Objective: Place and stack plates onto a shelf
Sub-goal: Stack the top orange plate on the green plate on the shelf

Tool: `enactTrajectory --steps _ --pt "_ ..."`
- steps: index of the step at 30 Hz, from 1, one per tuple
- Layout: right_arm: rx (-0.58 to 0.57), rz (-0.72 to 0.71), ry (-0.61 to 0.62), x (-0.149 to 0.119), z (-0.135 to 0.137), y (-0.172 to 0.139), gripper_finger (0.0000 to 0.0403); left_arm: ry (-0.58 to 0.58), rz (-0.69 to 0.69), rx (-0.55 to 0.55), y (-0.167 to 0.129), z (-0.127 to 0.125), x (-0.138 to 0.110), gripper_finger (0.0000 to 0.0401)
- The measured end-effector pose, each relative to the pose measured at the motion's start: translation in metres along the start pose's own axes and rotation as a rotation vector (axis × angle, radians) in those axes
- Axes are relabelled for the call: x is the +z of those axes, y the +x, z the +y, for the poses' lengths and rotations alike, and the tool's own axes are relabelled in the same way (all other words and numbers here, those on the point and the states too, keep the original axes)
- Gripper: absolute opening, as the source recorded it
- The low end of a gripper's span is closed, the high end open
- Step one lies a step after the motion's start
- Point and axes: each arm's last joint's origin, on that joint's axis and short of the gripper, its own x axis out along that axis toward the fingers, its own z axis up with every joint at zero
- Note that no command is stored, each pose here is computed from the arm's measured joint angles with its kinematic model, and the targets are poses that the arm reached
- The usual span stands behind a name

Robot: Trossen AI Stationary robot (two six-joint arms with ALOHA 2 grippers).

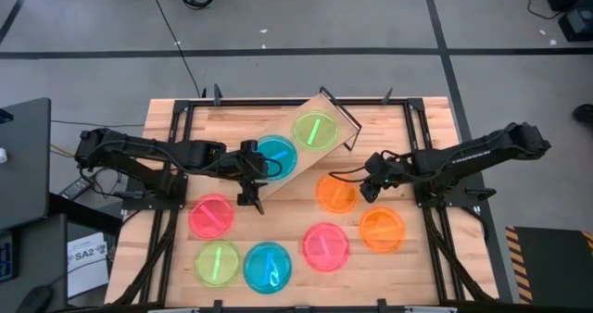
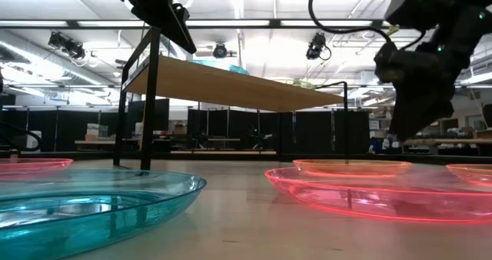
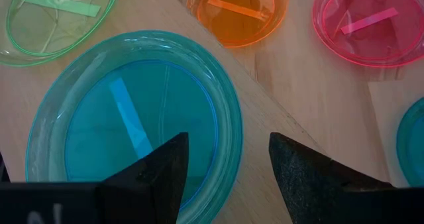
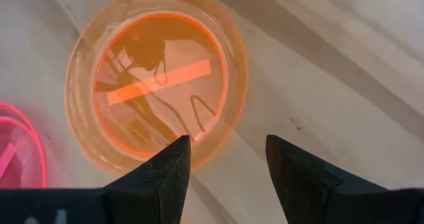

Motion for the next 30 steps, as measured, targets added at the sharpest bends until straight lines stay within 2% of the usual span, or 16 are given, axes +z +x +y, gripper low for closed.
enactTrajectory --steps 20,26,30 --pt "-0.041 0.036 -0.005 -0.008 0.005 0.044 0.0203 0.001 0.001 0.000 0.000 0.000 0.000 0.0217" --pt "-0.049 0.049 -0.007 -0.009 0.006 0.049 0.0201 0.000 0.001 0.000 0.000 0.000 0.000 0.0217" --pt "-0.029 0.045 -0.002 -0.008 0.006 0.047 0.0184 0.001 0.000 0.000 0.000 0.000 0.000 0.0217"
